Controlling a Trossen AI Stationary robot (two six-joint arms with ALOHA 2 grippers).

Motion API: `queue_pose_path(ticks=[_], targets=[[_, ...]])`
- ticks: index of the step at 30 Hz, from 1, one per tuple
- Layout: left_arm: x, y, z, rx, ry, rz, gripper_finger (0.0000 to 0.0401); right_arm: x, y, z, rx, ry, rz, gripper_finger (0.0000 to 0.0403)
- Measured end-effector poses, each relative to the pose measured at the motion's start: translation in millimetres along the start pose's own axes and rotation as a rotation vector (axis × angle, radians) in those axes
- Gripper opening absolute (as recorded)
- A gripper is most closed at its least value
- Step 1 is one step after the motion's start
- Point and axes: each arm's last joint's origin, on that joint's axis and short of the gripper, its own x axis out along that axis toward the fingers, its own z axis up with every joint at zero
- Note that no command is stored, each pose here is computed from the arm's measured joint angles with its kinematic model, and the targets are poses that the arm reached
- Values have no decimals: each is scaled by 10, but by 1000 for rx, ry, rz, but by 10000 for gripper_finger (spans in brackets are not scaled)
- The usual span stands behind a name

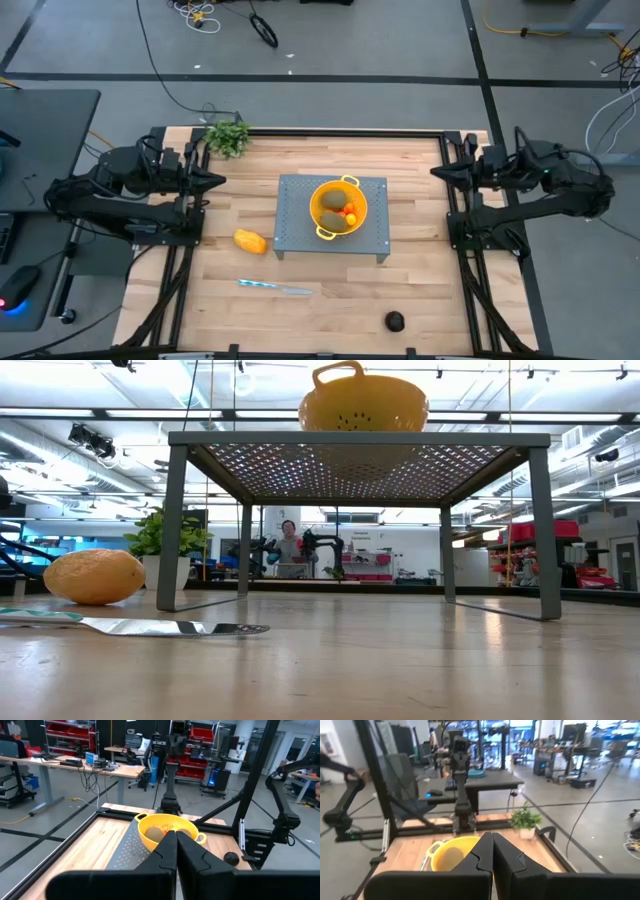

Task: Pick & Place Fruit
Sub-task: Put the plum into the strainer bowl on the shelf

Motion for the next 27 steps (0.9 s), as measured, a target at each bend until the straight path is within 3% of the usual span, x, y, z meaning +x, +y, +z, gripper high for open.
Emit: queue_pose_path(ticks=[13, 27], targets=[[3, 6, 0, -1, -1, 23, 2, 521, 166, 5, -7, 53, 181, 2], [3, 6, 0, 3, -1, 22, 2, 618, 358, 83, -32, -37, 293, 2]])
